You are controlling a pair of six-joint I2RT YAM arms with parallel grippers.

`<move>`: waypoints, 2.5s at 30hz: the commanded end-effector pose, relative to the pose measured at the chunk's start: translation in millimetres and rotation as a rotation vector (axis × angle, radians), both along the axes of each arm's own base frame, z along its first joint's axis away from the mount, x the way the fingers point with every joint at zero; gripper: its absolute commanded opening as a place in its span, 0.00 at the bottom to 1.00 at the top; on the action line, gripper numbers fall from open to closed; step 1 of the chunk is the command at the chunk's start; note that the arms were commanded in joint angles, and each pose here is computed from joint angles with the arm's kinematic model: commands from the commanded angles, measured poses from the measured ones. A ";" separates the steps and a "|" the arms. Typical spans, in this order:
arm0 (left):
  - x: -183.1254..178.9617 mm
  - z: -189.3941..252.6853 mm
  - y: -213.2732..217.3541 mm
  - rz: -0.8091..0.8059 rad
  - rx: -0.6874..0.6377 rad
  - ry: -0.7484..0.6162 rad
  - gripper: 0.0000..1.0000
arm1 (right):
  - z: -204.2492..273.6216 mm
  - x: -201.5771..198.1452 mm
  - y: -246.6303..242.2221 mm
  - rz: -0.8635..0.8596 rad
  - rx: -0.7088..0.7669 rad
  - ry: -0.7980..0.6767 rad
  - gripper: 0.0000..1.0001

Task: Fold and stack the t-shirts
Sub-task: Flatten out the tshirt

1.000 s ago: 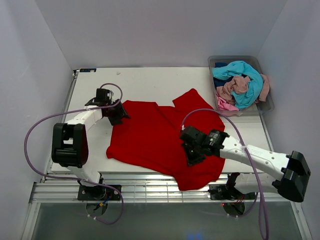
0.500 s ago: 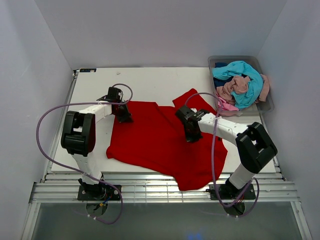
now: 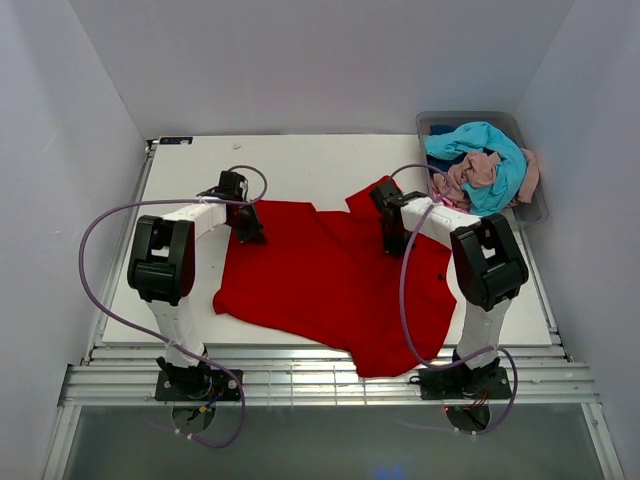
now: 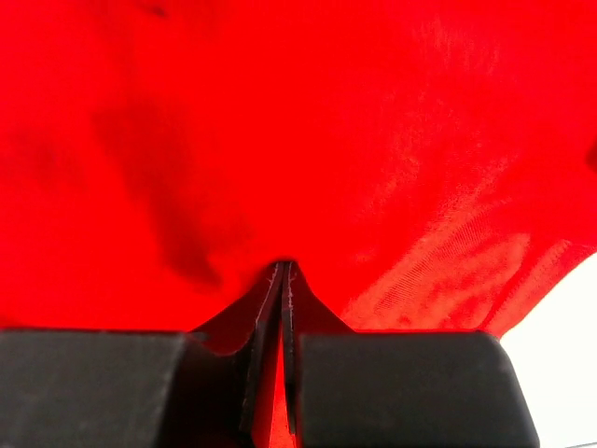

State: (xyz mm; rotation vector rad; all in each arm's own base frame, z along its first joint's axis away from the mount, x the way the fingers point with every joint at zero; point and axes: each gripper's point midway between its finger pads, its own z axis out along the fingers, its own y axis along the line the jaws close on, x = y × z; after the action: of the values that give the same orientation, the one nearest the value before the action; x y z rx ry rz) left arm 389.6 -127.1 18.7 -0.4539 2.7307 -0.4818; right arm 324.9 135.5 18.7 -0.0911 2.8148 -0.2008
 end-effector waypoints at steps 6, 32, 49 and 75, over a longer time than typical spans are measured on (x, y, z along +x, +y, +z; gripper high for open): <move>-0.4 -33.1 50.4 0.117 0.120 0.094 0.00 | -17.5 51.2 3.6 -0.007 0.030 0.002 0.08; 177.9 67.0 52.2 0.136 0.073 -0.275 0.29 | 87.1 226.8 49.5 0.175 0.392 -0.382 0.34; 42.8 60.7 95.0 0.152 0.280 -0.178 0.36 | 160.5 66.5 70.6 0.309 0.419 -0.380 0.38; -12.1 50.6 106.3 0.222 0.315 -0.090 0.60 | 99.1 -66.1 48.3 0.250 0.393 -0.199 0.43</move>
State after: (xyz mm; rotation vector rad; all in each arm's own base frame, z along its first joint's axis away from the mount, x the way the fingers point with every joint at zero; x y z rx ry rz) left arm 382.1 -24.0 49.0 -0.6019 2.6236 -0.0064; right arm 261.1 184.5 109.2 -0.3350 2.5889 0.3710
